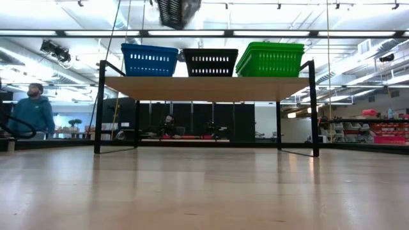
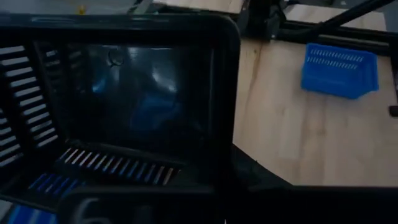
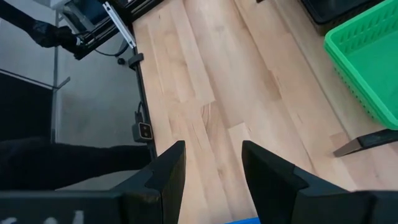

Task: Stack baskets on shelf by color
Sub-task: Stack the black bin on top of the black bin on the shelf

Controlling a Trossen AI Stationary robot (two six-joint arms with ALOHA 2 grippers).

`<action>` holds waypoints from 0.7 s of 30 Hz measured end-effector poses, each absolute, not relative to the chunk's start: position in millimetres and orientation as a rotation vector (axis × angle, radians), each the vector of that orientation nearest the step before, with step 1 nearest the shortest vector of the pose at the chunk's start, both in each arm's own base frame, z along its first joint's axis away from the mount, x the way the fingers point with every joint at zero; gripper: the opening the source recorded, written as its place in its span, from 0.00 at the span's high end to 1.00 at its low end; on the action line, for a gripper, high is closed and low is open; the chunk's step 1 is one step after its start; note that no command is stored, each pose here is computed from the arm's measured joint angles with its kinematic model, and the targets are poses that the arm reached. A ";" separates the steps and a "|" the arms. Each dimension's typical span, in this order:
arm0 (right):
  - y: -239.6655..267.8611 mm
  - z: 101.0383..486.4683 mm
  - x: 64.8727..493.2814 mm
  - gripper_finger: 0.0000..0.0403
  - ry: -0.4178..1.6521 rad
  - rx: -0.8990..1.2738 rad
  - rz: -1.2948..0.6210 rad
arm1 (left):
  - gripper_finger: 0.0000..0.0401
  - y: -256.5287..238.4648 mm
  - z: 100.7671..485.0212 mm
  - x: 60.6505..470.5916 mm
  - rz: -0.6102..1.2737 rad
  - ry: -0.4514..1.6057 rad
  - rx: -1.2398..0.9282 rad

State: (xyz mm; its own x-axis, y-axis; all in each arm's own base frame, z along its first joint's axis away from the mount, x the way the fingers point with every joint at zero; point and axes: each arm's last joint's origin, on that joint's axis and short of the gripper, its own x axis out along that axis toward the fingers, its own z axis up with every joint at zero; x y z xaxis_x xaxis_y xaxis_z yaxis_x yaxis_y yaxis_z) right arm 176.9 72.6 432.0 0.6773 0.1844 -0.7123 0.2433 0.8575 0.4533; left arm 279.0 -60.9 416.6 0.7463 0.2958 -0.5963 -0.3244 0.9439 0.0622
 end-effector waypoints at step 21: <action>71.8 430.4 174.3 0.59 0.868 0.568 -0.045 | 0.98 8.6 358.0 352.7 0.213 0.867 0.173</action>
